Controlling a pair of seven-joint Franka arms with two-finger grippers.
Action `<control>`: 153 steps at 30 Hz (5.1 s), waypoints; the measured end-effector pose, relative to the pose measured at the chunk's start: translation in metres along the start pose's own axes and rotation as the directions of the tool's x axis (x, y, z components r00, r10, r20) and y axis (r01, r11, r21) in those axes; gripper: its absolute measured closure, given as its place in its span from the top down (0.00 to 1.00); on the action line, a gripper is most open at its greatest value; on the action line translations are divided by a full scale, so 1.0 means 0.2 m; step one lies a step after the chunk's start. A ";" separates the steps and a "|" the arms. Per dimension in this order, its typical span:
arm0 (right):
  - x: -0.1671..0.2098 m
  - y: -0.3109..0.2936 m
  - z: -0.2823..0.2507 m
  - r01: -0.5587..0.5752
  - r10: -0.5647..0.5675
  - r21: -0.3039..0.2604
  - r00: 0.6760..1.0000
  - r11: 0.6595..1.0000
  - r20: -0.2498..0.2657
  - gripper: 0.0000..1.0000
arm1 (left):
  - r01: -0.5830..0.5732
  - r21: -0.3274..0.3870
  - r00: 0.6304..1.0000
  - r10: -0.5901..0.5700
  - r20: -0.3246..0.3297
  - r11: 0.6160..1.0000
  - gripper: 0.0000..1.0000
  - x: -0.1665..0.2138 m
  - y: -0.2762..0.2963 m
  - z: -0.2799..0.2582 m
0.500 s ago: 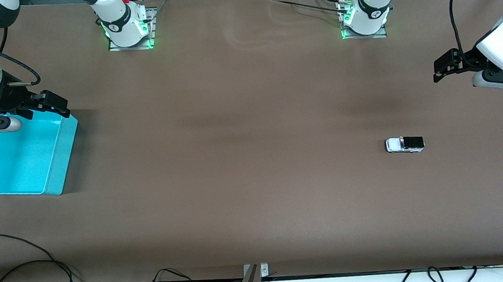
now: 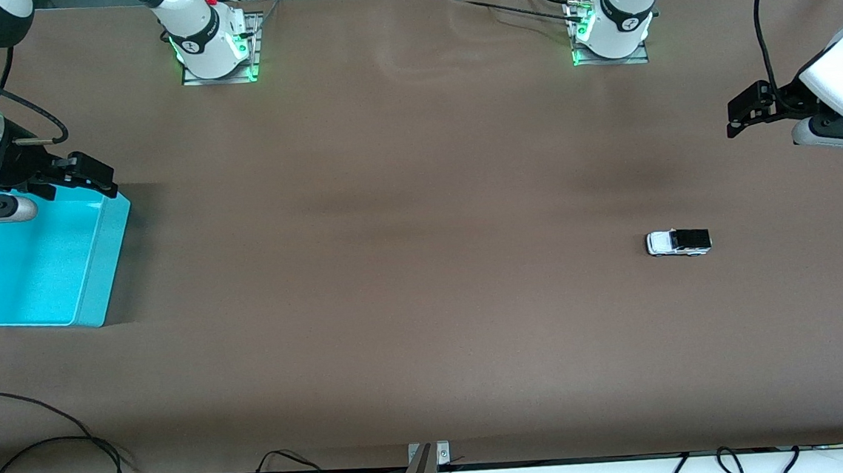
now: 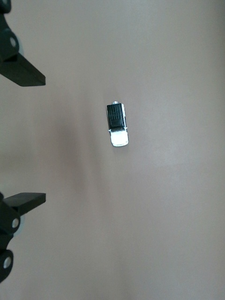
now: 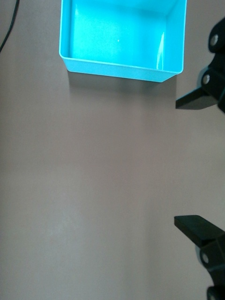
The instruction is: Wind and store white jeep toy
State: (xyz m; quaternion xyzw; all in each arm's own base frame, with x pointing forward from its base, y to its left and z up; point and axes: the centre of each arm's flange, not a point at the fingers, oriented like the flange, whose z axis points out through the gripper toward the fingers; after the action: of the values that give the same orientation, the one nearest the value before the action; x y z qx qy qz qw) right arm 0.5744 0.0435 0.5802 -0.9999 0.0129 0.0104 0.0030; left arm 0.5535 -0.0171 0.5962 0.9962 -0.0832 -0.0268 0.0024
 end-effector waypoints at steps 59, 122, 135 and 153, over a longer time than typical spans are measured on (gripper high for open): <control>0.00 0.00 0.00 -0.007 0.007 0.000 1.000 1.000 0.000 1.00 | -0.003 0.000 1.000 0.003 0.003 1.000 1.00 0.00 0.01 0.01; 0.00 -0.03 0.00 0.002 -0.002 0.000 1.000 1.000 0.000 1.00 | -0.214 -0.045 0.972 0.217 0.095 0.976 1.00 0.08 -0.08 0.21; 0.00 -0.03 0.00 0.002 -0.002 0.000 1.000 1.000 0.000 1.00 | -0.389 -0.147 0.896 0.411 0.166 0.909 1.00 0.19 -0.28 0.58; 0.00 -0.03 0.00 0.002 -0.002 0.000 1.000 1.000 -0.001 1.00 | -0.794 -0.136 0.592 0.805 0.045 0.592 1.00 0.30 -0.35 1.13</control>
State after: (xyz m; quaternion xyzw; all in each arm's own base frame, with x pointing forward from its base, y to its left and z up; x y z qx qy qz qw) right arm 0.5741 0.0489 0.5806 -0.9999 0.0117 0.0100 0.0031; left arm 0.6126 0.0427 0.3666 0.8485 -0.5199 -0.0779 0.0604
